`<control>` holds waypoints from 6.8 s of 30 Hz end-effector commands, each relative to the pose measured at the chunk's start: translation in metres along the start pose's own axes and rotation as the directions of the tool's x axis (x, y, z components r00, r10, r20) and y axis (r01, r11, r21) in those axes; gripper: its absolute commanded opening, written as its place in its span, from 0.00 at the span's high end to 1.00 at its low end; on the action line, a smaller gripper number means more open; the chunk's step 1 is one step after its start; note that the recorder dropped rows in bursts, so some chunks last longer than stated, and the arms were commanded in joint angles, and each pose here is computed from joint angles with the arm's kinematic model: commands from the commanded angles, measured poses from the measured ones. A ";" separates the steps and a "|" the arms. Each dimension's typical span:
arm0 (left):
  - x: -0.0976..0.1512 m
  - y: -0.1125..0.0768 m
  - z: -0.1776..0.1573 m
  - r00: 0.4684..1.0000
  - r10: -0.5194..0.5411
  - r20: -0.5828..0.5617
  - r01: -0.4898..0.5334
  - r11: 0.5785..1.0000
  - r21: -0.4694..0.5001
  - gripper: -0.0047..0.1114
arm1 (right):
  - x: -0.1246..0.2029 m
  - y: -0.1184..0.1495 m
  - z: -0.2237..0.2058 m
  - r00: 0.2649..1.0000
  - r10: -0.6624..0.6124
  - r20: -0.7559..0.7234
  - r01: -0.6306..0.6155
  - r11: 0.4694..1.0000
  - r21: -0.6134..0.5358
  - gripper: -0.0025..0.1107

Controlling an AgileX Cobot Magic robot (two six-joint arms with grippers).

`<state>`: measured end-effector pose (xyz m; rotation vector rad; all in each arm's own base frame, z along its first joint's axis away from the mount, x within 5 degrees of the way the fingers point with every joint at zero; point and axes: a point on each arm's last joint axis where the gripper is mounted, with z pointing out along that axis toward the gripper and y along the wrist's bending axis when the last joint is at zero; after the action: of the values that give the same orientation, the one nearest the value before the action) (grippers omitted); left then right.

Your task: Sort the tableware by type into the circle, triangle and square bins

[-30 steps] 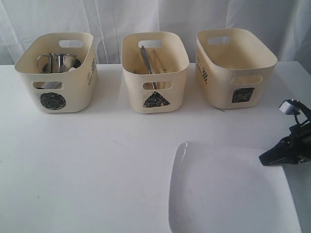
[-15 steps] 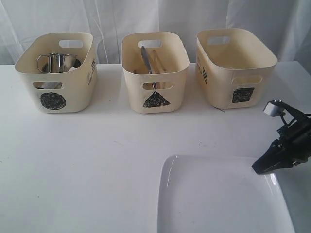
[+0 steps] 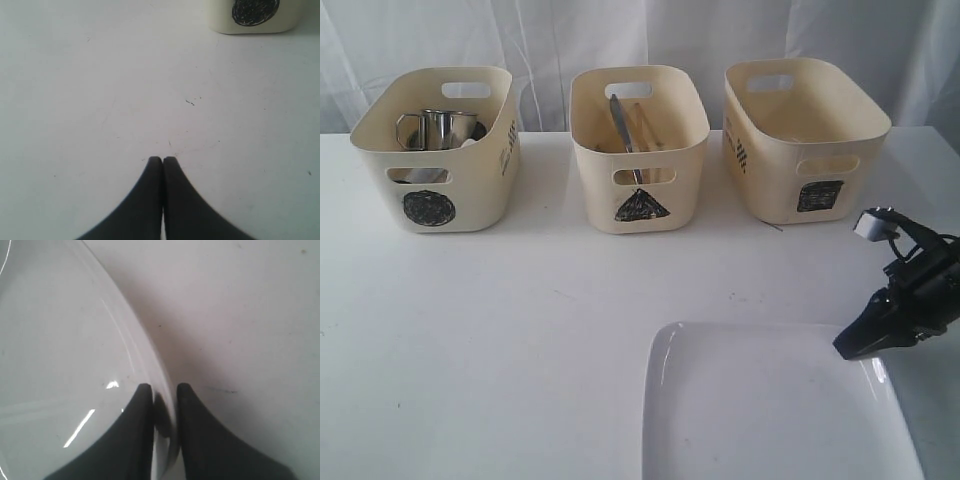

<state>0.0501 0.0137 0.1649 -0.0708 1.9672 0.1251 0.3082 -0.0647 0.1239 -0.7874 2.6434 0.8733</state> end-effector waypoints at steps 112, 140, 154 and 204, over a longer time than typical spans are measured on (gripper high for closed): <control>0.002 0.000 0.000 1.000 -0.002 -0.003 0.002 1.000 -0.003 0.96 | -0.161 -0.042 -0.271 0.551 -0.215 0.807 -0.422 0.763 0.491 0.98; 0.002 0.000 0.000 1.000 -0.002 -0.003 0.002 1.000 -0.003 0.96 | -0.195 -0.050 -0.213 0.674 -0.296 0.677 -0.286 0.740 0.609 0.70; 0.002 0.000 0.000 1.000 -0.002 -0.003 0.002 1.000 -0.003 0.96 | -0.192 0.017 -0.250 0.663 -0.190 0.724 -0.323 0.800 0.505 0.95; 0.002 0.000 0.000 1.000 -0.002 -0.003 0.002 1.000 -0.003 0.96 | 0.072 0.275 -0.138 0.422 -0.601 0.678 -0.295 0.616 0.730 0.98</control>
<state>0.0501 0.0137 0.1649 -0.0708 1.9672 0.1251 0.0867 0.0085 0.3376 -0.2500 1.5145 -0.1184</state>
